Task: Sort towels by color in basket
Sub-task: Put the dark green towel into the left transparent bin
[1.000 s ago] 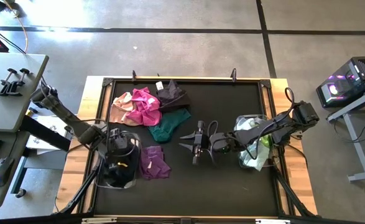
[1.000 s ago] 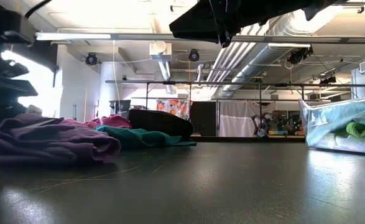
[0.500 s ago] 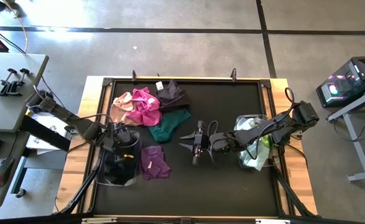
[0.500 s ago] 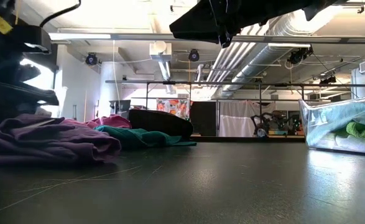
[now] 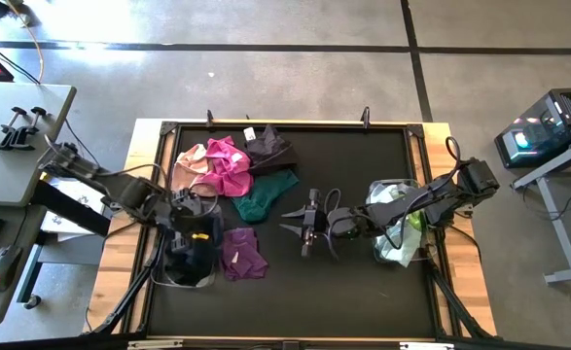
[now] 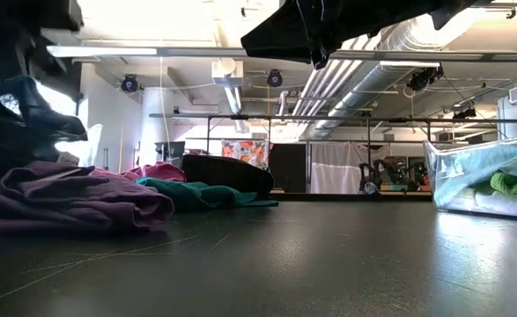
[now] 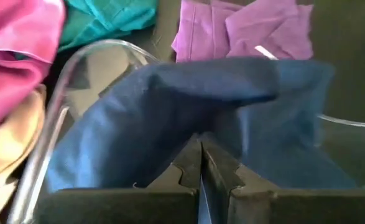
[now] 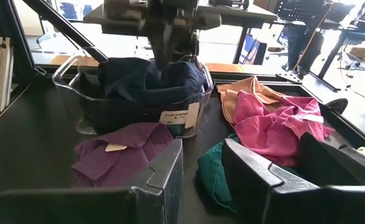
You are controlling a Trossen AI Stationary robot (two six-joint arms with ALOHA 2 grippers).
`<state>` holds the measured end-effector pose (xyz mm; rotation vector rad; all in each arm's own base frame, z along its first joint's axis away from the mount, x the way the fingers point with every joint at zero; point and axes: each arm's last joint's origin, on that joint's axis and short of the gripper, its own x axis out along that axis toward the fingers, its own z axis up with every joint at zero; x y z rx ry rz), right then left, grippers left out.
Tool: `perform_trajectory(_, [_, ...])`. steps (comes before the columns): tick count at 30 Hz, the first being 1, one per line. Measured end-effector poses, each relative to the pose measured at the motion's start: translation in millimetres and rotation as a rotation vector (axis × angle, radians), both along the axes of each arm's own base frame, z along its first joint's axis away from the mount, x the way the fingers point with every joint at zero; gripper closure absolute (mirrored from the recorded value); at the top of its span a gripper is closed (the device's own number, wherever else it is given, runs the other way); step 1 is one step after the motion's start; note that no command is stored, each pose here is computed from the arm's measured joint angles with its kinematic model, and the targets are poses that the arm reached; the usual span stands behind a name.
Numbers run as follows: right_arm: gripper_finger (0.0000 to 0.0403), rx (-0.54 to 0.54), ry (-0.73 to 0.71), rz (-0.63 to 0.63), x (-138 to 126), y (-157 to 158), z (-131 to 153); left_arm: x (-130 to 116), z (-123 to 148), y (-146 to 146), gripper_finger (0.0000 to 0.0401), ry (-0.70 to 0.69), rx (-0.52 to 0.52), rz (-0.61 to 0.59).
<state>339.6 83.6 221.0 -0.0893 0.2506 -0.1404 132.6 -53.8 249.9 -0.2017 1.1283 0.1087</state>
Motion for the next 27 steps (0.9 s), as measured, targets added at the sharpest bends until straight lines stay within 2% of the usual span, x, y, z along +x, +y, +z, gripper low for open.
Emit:
perform_trajectory(5, [0.0293,0.0,0.0,0.0,0,0,0,0,38,2,0.0401,-0.083,0.024,0.018])
perform_trajectory(8, [0.0293,0.0,0.0,-0.001,0,0,0,5,54,4,0.0401,-0.216,0.128,0.055])
perform_trajectory(11, [0.0293,0.002,0.0,-0.009,1,-3,0,13,60,6,0.0401,-0.362,0.269,0.113])
perform_trajectory(16, [0.0293,-0.009,0.023,-0.04,8,-13,-12,28,49,4,0.0401,-0.5,0.422,0.168])
perform_trajectory(21, [0.0287,-0.019,0.057,-0.063,24,-38,-39,40,19,1,0.0401,-0.572,0.481,0.15])
perform_trajectory(27, [0.0231,0.023,0.084,-0.038,51,-67,-74,44,-1,7,0.0401,-0.56,0.574,0.12])
